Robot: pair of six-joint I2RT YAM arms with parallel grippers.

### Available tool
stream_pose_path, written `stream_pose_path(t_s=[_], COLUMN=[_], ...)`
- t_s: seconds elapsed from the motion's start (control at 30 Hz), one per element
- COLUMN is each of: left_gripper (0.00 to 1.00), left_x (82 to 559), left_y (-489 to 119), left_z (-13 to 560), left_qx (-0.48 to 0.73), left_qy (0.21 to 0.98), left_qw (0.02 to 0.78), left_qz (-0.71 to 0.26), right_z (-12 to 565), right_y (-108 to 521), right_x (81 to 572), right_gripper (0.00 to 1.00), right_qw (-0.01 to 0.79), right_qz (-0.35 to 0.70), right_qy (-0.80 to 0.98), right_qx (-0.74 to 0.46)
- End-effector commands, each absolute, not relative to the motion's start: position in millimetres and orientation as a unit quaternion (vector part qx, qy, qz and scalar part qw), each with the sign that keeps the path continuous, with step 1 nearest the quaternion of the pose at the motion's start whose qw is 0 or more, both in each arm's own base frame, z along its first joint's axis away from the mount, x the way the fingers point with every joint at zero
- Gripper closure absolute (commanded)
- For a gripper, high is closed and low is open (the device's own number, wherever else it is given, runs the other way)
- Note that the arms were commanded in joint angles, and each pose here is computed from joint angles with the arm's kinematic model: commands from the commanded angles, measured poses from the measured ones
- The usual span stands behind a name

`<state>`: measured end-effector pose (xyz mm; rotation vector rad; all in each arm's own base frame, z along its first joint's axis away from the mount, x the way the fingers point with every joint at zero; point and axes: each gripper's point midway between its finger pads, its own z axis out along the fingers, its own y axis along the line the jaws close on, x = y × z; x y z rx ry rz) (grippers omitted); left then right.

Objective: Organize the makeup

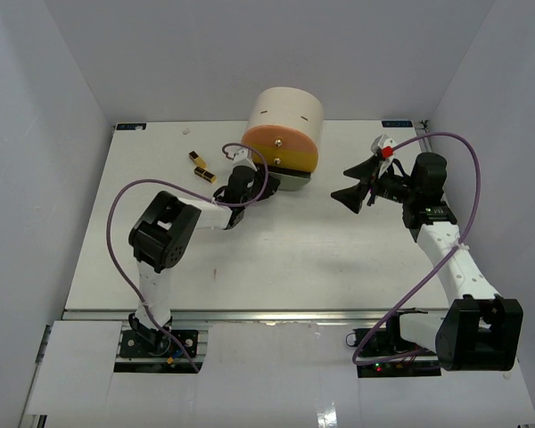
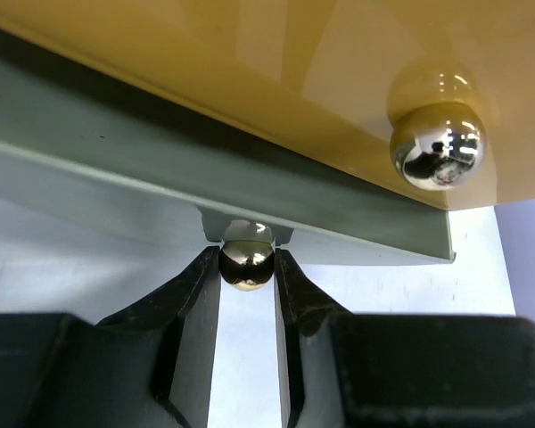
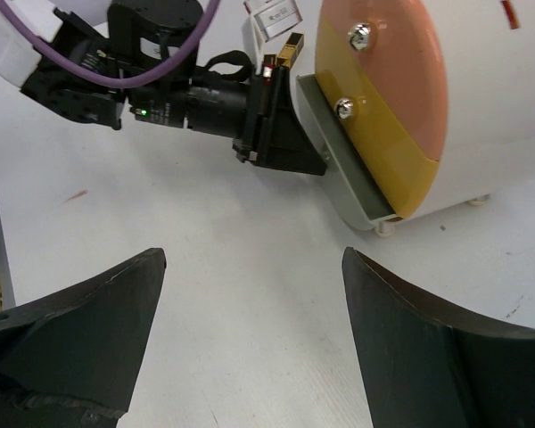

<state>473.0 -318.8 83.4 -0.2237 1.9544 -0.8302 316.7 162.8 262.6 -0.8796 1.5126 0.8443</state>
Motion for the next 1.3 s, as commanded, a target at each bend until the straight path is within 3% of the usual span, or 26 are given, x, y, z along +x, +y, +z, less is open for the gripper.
stream_pose_path(t_s=[0.0,0.33,0.43,0.57,0.8,1.27], left_gripper=[0.71,0.69,0.69,0.69,0.69,0.69], left_x=[442.9,417.5,417.2,416.8,416.2,407.9], left_y=[-315.4,-305.3,-306.1,-302.8,-299.0,-299.6], left_z=[131.0,121.7,123.1,126.5,129.9,129.8], left_qx=[-0.058,-0.038,-0.035,-0.039,-0.041,-0.033], left_qy=[0.779,0.789,0.788,0.786,0.784,0.785], left_qw=[0.494,0.481,0.479,0.479,0.478,0.466], left_qz=[-0.383,-0.381,-0.385,-0.388,-0.395,-0.407], right_z=[262.7,251.6,242.1,263.2,301.5,268.8], right_y=[162.6,178.2,211.4,217.9,229.4,279.0], right_x=[317.4,315.0,329.0,379.8,430.0,466.2], right_gripper=[0.13,0.15,0.14,0.1,0.1,0.03], right_qw=[0.567,0.541,0.537,0.581,0.608,0.554], right_qz=[0.359,0.372,0.294,0.159,0.089,0.103], right_qy=[0.634,0.634,0.639,0.659,0.64,0.646], right_qx=[-0.383,-0.408,-0.465,-0.45,-0.461,-0.515])
